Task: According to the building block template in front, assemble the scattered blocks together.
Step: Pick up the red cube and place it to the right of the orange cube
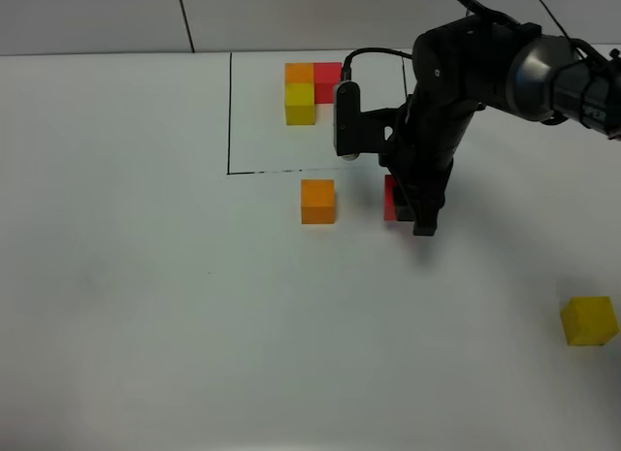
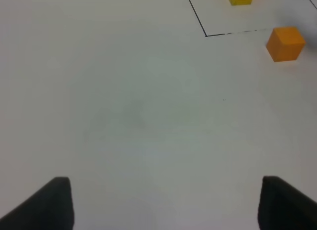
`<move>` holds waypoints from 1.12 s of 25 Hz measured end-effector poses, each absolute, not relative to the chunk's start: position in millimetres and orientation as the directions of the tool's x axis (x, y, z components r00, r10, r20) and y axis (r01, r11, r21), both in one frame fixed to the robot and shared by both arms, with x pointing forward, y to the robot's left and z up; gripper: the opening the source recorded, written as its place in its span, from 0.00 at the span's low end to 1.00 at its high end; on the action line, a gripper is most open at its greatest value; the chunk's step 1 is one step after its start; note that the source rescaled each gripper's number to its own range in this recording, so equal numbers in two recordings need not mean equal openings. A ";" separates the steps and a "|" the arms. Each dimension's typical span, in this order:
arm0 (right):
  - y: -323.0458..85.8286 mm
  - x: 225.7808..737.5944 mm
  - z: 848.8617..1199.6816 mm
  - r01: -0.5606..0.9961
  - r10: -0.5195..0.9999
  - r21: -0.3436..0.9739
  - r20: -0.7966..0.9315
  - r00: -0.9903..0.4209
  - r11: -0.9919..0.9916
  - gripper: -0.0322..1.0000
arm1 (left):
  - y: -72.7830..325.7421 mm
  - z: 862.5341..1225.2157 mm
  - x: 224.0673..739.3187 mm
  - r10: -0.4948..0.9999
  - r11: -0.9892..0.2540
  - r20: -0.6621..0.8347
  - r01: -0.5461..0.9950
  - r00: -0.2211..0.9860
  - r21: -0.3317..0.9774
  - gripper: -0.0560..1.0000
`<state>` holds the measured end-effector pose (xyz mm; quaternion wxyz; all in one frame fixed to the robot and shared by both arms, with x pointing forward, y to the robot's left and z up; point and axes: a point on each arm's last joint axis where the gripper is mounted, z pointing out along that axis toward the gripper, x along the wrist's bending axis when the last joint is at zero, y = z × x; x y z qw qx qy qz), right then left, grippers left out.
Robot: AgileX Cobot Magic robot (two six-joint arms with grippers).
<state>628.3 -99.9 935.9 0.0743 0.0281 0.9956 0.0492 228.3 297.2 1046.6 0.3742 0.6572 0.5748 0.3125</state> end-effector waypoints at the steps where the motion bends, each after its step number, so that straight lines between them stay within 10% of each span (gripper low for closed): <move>1: -97.4 630.9 931.6 0.044 0.057 0.095 -0.136 -0.989 0.995 0.06 | 297.2 1046.6 228.3 0.989 -0.059 -0.019 0.522 0.144 0.851 0.72; 28: -43.9 655.5 903.1 0.013 0.020 0.088 -0.083 -0.996 0.996 0.06 | 297.2 1046.6 228.3 0.989 -0.060 -0.019 0.521 0.144 0.851 0.72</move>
